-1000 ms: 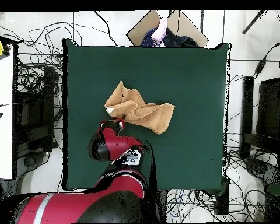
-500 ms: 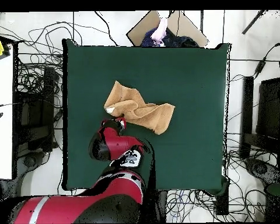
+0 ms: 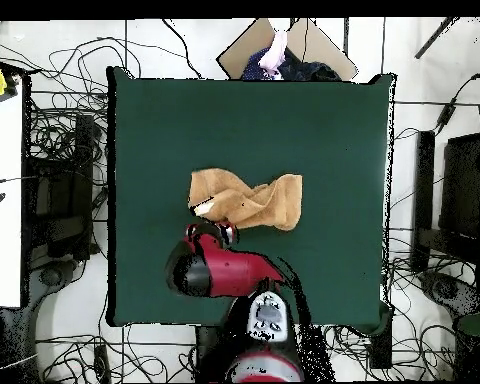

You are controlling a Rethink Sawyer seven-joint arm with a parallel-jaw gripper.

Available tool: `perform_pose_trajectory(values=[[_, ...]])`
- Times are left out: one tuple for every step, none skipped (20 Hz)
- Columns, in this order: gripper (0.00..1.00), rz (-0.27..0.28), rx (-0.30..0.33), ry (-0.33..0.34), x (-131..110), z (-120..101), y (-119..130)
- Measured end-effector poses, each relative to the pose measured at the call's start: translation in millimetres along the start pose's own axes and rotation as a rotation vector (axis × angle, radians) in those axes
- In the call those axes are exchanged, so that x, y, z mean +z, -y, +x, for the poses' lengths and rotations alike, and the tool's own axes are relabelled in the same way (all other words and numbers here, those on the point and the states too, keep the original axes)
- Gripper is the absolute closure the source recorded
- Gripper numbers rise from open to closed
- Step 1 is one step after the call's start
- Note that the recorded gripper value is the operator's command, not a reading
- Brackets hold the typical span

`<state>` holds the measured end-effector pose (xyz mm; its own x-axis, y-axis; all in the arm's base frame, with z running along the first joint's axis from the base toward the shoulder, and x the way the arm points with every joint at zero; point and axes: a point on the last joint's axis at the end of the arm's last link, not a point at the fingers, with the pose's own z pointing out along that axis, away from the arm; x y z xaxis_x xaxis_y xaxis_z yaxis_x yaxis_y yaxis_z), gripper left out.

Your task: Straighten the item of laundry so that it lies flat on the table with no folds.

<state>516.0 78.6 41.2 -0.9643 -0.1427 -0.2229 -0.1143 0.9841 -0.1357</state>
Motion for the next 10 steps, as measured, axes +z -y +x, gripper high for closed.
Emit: perform_pose_trajectory(values=[[1.00,-0.005,0.018,-0.022,-9.9,5.2,8.7],[1.00,-0.012,0.046,-0.059,-25.3,13.9,21.1],[1.00,-0.016,0.064,-0.085,-37.0,21.0,28.6],[1.00,-0.019,0.081,-0.111,-48.8,28.1,36.2],[1.00,-0.023,0.094,-0.139,-61.2,36.3,40.9],[1.00,-0.027,0.106,-0.167,-73.7,44.5,45.7],[1.00,-0.037,0.116,-0.214,-97.5,61.1,46.4],[1.00,-0.039,0.117,-0.223,-101.4,64.2,46.0],[1.00,-0.044,0.120,-0.238,-109.8,71.2,44.2],[1.00,-0.049,0.124,-0.252,-118.3,78.2,42.4]])
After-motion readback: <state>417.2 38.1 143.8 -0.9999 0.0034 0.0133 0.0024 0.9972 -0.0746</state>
